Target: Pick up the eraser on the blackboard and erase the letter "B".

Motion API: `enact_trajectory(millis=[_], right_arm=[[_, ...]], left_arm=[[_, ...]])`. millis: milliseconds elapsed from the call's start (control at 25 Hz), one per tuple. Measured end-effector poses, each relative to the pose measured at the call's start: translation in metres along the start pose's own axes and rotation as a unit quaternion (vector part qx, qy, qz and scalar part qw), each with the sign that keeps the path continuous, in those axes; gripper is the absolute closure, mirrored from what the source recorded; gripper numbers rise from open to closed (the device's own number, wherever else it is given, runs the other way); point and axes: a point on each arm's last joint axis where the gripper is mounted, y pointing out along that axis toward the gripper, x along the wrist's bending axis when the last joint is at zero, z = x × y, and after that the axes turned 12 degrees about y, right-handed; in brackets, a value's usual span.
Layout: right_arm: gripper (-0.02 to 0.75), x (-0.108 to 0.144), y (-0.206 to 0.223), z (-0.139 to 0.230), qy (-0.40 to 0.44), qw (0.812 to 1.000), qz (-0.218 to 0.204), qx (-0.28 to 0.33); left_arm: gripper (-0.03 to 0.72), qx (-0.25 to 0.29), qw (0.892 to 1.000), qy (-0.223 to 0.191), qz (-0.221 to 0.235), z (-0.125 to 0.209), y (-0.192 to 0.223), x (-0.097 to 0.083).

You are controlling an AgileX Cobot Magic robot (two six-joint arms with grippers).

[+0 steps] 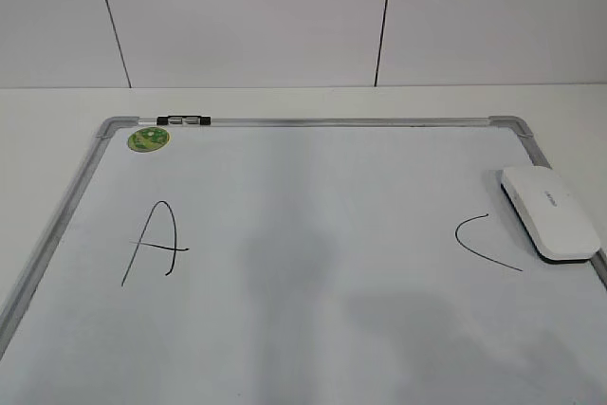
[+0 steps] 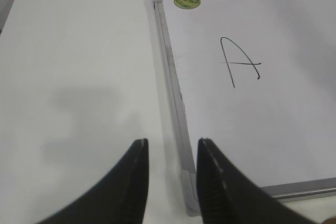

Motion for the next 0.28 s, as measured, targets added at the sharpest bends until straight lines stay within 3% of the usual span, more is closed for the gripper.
enact_trajectory(millis=[280], right_arm=[[0.153, 0.0000, 0.0000, 0.0000, 0.000, 1.000, 0.000, 0.000]], left_arm=[[0.452, 0.000, 1.000, 0.000, 0.000, 0.0000, 0.0000, 0.0000]])
